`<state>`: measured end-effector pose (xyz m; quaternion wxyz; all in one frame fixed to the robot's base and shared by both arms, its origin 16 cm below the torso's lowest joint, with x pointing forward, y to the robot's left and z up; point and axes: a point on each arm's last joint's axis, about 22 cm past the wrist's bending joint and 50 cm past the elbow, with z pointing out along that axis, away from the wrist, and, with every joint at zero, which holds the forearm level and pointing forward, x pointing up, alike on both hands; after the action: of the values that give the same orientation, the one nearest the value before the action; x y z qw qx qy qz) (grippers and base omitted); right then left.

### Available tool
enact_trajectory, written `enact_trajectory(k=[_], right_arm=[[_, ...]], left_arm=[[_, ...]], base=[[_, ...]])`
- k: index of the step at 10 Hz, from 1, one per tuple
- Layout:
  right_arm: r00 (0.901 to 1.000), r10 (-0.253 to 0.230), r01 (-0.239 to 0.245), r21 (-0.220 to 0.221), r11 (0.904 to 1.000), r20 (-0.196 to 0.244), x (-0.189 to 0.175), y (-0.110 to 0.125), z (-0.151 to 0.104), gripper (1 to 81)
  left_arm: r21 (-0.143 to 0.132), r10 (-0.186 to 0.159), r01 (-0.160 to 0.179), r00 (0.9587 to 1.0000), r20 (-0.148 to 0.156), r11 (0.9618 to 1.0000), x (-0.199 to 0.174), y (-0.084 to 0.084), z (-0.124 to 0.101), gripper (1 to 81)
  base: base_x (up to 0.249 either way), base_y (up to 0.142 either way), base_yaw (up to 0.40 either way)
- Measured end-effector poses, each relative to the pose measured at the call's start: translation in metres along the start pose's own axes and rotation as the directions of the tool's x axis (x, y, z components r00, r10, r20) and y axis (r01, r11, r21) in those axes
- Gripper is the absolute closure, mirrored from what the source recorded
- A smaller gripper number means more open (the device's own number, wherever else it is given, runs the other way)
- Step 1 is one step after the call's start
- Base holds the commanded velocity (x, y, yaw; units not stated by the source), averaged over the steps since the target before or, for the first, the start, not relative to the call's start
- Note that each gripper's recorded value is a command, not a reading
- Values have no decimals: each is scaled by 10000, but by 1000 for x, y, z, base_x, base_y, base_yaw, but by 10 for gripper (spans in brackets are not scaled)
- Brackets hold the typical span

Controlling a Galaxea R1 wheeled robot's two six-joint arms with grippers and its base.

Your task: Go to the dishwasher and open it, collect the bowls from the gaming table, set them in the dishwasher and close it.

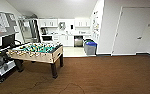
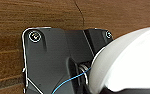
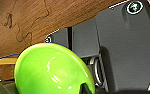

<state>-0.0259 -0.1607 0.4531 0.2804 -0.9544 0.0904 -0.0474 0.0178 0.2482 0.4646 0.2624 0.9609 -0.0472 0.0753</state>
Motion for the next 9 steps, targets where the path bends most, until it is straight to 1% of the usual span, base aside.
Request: enact_trajectory(k=[6, 7, 9], right_arm=[[10000, -18, 18, -40, 10000, 27, -2, 2, -1, 811], [10000, -14, 14, -17, 10000, 30, -2, 1, 0, 811], [10000, -34, 34, -23, 10000, 7, 1, 1, 0, 811]], left_arm=[[-56, -14, 14, 10000, 8, 10000, -1, 4, 2, 811], [-20, -18, 18, 10000, 35, 10000, -2, 2, 1, 811], [-88, -12, 11, 10000, -3, 10000, 0, 6, 3, 811]], base=[[149, 0, 0], [152, 0, 0], [155, 0, 0]])
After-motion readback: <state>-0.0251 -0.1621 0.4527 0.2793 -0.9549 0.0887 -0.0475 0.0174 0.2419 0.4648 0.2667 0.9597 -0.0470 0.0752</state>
